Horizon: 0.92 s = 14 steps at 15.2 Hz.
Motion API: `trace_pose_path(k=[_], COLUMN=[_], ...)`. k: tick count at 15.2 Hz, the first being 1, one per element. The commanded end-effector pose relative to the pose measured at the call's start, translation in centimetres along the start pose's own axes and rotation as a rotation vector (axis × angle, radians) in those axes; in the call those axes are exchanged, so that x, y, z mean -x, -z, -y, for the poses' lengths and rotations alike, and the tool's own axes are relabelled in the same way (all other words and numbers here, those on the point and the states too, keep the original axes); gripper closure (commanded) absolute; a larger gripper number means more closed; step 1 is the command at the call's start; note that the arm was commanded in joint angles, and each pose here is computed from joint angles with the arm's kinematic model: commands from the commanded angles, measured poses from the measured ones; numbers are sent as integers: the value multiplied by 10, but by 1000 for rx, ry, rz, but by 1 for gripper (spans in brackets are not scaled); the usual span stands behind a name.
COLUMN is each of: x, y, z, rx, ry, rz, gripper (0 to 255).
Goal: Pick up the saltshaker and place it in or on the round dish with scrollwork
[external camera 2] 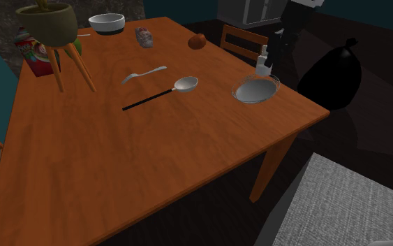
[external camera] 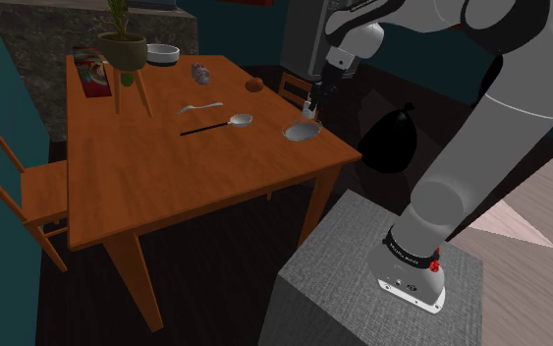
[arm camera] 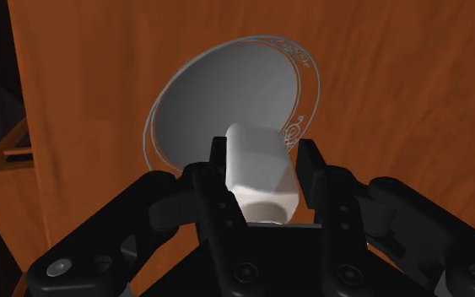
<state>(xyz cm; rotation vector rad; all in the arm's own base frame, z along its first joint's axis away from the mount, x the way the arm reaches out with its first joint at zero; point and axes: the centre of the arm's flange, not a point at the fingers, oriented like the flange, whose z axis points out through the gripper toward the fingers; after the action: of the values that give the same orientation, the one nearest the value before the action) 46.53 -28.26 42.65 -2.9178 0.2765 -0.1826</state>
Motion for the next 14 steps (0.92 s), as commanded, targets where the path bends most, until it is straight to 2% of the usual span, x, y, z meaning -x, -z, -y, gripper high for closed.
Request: trace_pose_path(k=[1, 8, 14], x=[1, 5, 5], y=[-10, -45, -45], z=[-2, -10, -10], rx=[0, 0, 0], ry=[0, 0, 0], rz=[0, 0, 0], gripper=[255, 255, 255])
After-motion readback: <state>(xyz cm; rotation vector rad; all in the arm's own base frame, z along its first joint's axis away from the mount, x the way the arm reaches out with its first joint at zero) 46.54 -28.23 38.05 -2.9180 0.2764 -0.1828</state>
